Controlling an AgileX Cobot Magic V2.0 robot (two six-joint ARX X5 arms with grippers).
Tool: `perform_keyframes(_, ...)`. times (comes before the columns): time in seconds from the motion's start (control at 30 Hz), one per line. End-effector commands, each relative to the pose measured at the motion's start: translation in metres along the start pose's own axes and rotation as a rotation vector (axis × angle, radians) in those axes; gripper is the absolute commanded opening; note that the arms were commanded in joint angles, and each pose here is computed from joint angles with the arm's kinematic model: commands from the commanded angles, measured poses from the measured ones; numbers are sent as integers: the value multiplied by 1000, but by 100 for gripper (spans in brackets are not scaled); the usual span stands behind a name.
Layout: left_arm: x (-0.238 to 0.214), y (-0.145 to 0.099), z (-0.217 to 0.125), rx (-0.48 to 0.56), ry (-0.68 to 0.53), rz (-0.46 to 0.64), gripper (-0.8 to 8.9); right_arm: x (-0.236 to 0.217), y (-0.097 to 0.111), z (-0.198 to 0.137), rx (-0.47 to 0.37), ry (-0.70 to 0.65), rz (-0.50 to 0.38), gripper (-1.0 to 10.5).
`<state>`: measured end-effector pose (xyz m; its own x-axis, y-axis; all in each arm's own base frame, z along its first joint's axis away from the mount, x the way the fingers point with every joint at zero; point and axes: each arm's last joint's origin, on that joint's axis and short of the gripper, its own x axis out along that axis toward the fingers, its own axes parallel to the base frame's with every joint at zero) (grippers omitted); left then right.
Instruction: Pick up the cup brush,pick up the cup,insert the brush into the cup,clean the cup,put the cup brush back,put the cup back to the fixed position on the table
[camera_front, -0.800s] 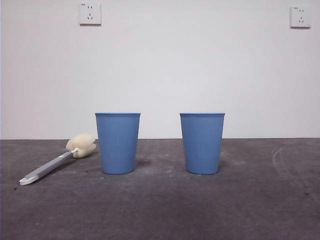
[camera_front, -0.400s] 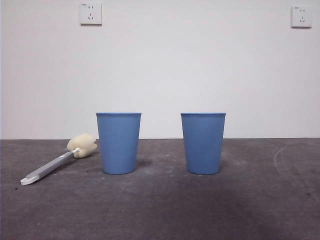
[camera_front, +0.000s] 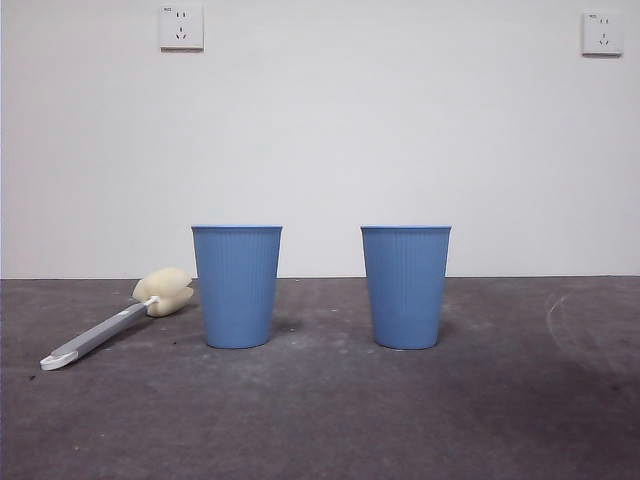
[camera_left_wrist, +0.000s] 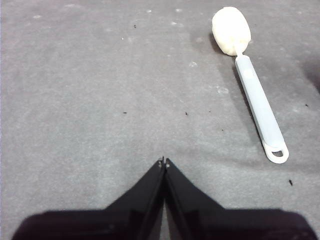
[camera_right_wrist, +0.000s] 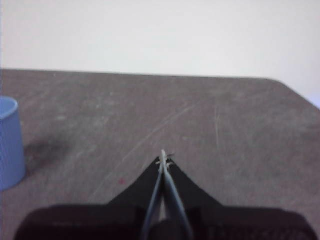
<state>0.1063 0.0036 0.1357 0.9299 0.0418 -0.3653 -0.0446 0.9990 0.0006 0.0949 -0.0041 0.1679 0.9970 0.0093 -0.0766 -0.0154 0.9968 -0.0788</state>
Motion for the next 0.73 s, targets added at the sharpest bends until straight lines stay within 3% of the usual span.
perform_keyframes(0.03, 1, 0, -1, -7, -3, -1, -3, 2, 1, -14, 30, 63, -1, 2)
perform_keyframes(0.73, 1, 0, -1, -7, -3, -1, -3, 2, 1, -17, 32, 102, -18, 2)
